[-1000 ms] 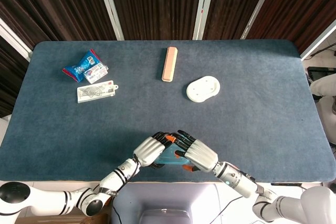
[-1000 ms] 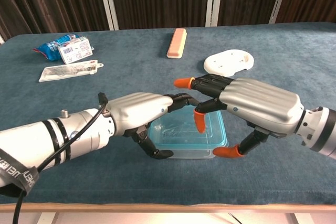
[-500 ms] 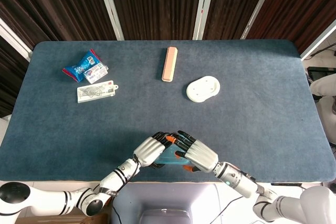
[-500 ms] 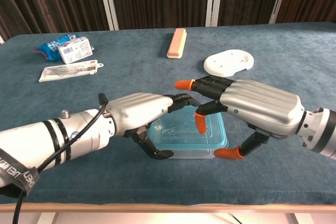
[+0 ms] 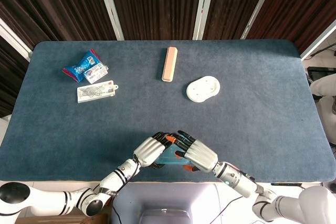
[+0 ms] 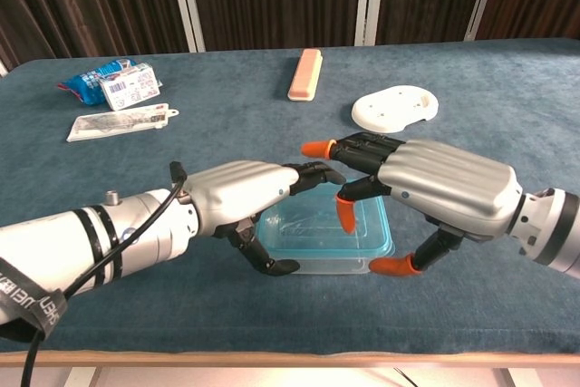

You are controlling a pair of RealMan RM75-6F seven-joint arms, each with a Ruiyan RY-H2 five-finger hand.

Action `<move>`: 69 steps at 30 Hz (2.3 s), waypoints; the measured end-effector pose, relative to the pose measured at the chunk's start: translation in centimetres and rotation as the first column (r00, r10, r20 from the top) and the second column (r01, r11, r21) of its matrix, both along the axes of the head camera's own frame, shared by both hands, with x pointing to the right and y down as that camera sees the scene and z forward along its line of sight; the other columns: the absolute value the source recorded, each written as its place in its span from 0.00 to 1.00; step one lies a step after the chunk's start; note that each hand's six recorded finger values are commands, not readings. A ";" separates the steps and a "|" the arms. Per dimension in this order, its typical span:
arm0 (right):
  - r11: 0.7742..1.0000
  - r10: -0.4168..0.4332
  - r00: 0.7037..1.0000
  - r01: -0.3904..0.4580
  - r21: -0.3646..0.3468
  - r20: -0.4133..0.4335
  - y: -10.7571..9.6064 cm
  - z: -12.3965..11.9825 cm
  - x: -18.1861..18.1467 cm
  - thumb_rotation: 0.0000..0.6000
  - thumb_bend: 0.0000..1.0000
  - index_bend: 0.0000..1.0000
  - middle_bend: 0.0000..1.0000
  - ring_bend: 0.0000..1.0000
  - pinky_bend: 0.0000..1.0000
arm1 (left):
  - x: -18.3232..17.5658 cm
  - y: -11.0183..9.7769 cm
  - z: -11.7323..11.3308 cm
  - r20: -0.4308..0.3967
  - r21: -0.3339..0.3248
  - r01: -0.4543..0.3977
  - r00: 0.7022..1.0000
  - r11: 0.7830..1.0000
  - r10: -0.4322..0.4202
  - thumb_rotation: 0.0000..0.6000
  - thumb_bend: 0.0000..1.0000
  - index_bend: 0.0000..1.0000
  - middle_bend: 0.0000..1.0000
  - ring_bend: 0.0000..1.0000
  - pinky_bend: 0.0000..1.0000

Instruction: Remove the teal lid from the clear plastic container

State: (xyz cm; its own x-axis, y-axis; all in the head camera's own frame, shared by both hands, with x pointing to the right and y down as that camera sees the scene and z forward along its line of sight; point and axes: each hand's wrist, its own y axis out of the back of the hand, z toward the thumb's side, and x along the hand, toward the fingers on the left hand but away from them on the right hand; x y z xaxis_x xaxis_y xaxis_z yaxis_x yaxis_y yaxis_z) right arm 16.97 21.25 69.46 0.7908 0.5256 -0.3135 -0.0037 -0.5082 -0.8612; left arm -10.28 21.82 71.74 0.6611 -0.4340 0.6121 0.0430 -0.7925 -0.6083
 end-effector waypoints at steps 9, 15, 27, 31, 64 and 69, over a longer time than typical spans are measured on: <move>1.000 0.011 1.000 -0.011 -0.001 0.010 -0.3 -0.2 0.0 1.00 0.40 0.60 0.03 0.00 0.00 | 0.0 0.3 0.2 0.003 -0.004 -0.010 1.000 1.000 0.010 1.00 0.27 0.00 0.00 0.34 0.28; 1.000 0.018 1.000 -0.018 -0.004 0.014 -0.4 -0.4 0.1 1.00 0.40 0.60 0.03 0.00 0.00 | 0.1 0.6 0.4 0.005 0.001 -0.022 1.000 1.000 0.022 1.00 0.27 0.00 0.00 0.34 0.28; 1.000 0.023 1.000 -0.023 -0.002 0.019 -0.7 -0.7 0.0 1.00 0.40 0.60 0.03 0.00 0.00 | 0.2 0.8 0.4 0.008 0.018 -0.039 0.999 0.999 0.039 1.00 0.27 0.00 0.00 0.34 0.28; 1.000 0.026 0.999 -0.026 0.000 0.022 -0.8 -0.9 0.0 1.00 0.40 0.60 0.03 0.00 0.00 | 0.2 0.9 0.4 0.010 0.021 -0.043 0.999 0.999 0.043 1.00 0.27 0.00 0.00 0.34 0.28; 0.999 0.042 0.999 -0.042 -0.009 0.021 -1.4 -0.4 0.0 1.00 0.46 0.62 0.04 0.00 0.00 | 0.1 1.5 0.5 0.016 0.033 -0.059 0.998 0.998 0.058 1.00 0.27 0.00 0.00 0.34 0.29; 0.999 0.050 0.998 -0.050 0.004 0.039 -1.7 -0.8 0.1 1.00 0.46 0.62 0.04 0.00 0.00 | 0.0 1.4 0.5 0.013 0.032 -0.058 0.998 0.998 0.057 1.00 0.27 0.00 0.00 0.34 0.29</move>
